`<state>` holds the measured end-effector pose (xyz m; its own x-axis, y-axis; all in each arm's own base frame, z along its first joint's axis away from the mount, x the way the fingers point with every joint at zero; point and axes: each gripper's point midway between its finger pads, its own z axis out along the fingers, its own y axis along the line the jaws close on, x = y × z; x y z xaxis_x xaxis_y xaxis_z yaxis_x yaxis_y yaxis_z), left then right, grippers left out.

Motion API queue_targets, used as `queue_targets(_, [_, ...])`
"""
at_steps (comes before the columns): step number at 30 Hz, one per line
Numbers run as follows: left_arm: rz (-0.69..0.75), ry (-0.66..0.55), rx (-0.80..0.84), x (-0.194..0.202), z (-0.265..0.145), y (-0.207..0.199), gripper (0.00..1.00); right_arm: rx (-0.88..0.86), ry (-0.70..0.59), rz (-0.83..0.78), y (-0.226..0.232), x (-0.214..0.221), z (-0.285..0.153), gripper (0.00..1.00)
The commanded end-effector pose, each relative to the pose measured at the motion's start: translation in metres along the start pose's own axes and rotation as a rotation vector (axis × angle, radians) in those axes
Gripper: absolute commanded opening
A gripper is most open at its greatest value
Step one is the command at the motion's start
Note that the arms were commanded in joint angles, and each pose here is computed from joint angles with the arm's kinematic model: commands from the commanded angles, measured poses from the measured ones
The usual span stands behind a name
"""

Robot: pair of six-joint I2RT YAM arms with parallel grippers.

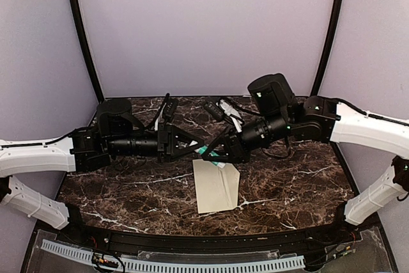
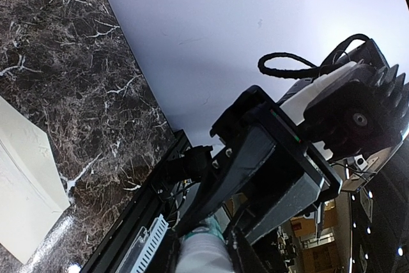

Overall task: Place the letter into the envelope and seal it
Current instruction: Open the solid glue cap from the solid glue.

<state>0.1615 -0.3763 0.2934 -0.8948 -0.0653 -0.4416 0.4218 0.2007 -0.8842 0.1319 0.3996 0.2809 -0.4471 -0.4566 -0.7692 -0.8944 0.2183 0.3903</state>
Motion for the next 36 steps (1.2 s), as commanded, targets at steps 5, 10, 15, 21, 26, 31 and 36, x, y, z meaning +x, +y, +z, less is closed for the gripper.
queue_targets(5, [0.038,-0.064,0.071,-0.014,-0.007,-0.026,0.0,0.027,-0.079,-0.011,0.001,-0.012,-0.008,0.18])
queue_targets(10, [0.048,-0.153,0.102,-0.023,-0.022,-0.033,0.0,0.134,-0.231,0.072,-0.016,-0.02,-0.026,0.72])
queue_targets(15, [0.054,-0.194,0.124,-0.028,-0.03,-0.038,0.0,0.037,-0.436,0.203,-0.008,-0.034,-0.04,0.86])
queue_targets(21, [0.054,-0.192,0.164,-0.028,-0.029,-0.045,0.0,-0.123,-0.547,0.248,0.014,-0.048,-0.042,0.87])
queue_targets(26, [0.062,-0.198,0.182,-0.03,-0.029,-0.048,0.0,-0.149,-0.535,0.231,0.022,-0.057,-0.037,0.83])
queue_targets(31, [0.066,-0.196,0.184,-0.029,-0.028,-0.049,0.0,-0.206,-0.543,0.211,0.034,-0.064,-0.033,0.72])
queue_targets(36, [0.072,-0.192,0.192,-0.03,-0.026,-0.05,0.0,-0.239,-0.559,0.211,0.04,-0.072,-0.03,0.59])
